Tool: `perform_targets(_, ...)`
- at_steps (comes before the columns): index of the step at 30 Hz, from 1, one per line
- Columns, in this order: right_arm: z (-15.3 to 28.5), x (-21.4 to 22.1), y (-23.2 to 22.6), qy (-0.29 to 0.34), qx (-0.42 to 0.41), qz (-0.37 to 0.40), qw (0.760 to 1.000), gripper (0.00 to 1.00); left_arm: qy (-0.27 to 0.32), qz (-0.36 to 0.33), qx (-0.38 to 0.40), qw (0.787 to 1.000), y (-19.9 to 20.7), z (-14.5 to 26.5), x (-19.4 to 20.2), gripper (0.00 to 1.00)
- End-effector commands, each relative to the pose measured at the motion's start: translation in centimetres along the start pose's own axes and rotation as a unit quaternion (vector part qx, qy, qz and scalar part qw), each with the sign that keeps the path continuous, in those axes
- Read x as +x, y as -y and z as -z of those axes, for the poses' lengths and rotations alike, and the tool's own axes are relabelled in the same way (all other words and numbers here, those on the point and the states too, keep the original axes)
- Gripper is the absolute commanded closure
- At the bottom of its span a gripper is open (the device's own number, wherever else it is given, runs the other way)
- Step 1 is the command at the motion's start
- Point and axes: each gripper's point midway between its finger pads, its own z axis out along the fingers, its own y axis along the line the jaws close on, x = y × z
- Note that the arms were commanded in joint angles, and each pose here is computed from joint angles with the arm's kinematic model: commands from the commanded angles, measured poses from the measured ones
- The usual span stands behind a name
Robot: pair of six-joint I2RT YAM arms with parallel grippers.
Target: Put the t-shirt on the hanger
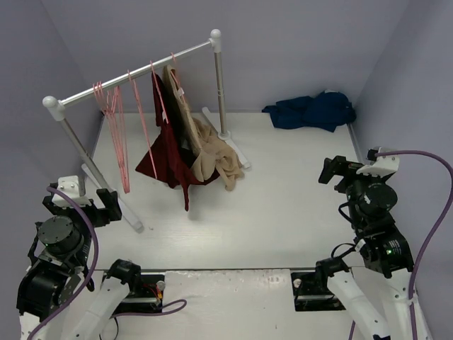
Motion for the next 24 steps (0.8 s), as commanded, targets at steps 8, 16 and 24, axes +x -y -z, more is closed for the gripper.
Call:
perform_targets(8, -8.3, 2.4, -1.8, -0.05, 0.045, -0.015, 0.998, 0.0, -0.014, 0.012, -0.021, 1.0, 0.1, -1.0, -1.2, 0.19)
perform_targets(16, -20.9, 4.9, -3.2, -0.118, 0.109, -0.025, 0.987, 0.06, -0.03, 0.02, -0.022, 0.999, 0.7, -1.9, -1.9, 0.19)
perform_targets(24, -33.0, 12.5, 1.3, -0.178, 0.189, -0.02, 0.966, 0.12, -0.062, 0.042, 0.008, 0.997, 2.6, -2.9, -0.7, 0.19)
